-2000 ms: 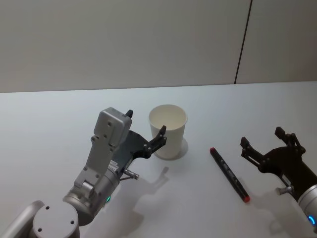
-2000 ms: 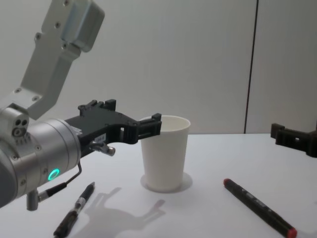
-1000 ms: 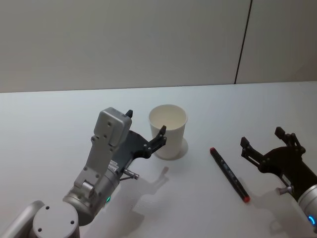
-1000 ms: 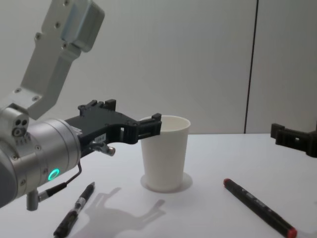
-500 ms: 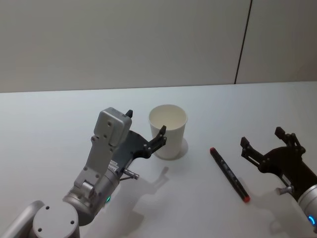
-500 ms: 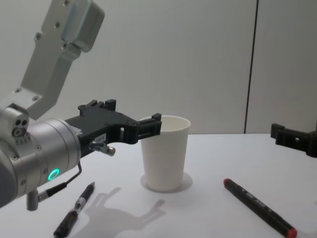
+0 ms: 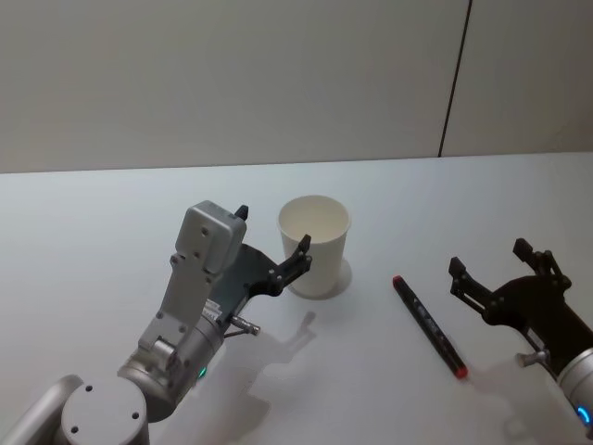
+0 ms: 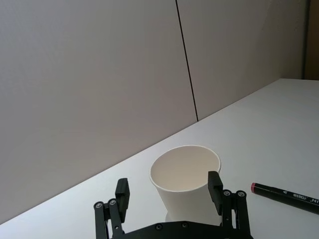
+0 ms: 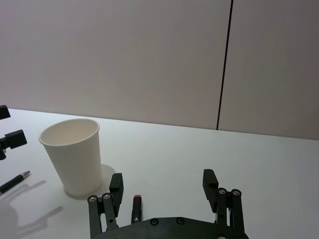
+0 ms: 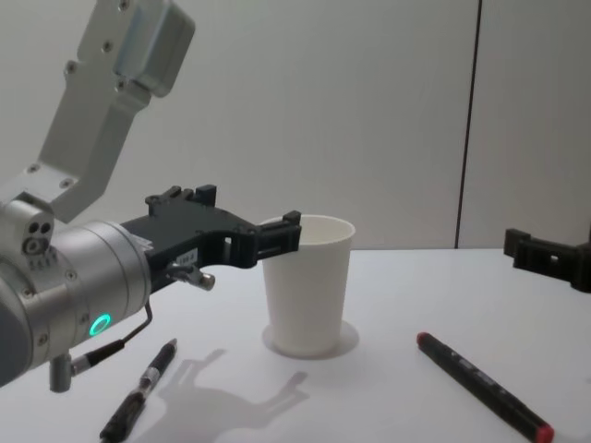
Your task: Place the pen into the pen holder.
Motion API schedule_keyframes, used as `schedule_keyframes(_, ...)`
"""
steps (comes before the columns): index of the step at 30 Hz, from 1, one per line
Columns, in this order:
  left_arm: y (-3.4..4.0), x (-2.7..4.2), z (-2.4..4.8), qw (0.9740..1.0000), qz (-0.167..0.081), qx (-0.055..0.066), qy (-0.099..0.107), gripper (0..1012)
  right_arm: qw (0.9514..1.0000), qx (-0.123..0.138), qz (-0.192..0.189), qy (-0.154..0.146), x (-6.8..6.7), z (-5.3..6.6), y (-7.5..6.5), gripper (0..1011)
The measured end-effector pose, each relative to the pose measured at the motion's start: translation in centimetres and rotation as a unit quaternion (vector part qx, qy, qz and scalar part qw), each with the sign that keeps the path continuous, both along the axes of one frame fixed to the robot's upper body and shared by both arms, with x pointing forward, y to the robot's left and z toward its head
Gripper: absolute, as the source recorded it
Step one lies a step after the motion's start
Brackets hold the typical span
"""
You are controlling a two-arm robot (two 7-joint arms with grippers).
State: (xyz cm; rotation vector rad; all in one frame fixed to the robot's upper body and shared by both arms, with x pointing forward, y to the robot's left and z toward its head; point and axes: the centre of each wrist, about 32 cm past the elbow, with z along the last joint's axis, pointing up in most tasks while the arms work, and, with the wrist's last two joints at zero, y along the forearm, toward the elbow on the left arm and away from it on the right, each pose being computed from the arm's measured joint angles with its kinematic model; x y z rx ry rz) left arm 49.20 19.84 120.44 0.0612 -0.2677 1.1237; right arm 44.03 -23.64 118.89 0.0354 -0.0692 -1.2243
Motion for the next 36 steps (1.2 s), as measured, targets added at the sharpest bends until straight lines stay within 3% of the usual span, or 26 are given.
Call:
schedule_keyframes(9, 0.0, 0.0, 0.0, 1.0, 0.0, 0.0, 0.0, 1004, 0.9998, 0.012, -0.005, 0.014, -0.9, 0.6, 0.8, 1001)
schedule_keyframes(22, 0.0, 0.0, 0.0, 1.0, 0.0, 0.0, 0.0, 1004, 0.997, 0.019, -0.025, 0.071, -1.7, 2.2, 2.8, 1002)
schedule_keyframes(28, 0.0, 0.0, 0.0, 1.0, 0.0, 0.0, 0.0, 1004, 0.9943, 0.017, -0.035, 0.099, -1.3, 2.9, 3.5, 1001)
schedule_keyframes(36, 0.0, 0.0, 0.0, 1.0, 0.0, 0.0, 0.0, 1004, 0.9892, 0.009, -0.046, 0.139, 0.2, 3.6, 4.3, 1001)
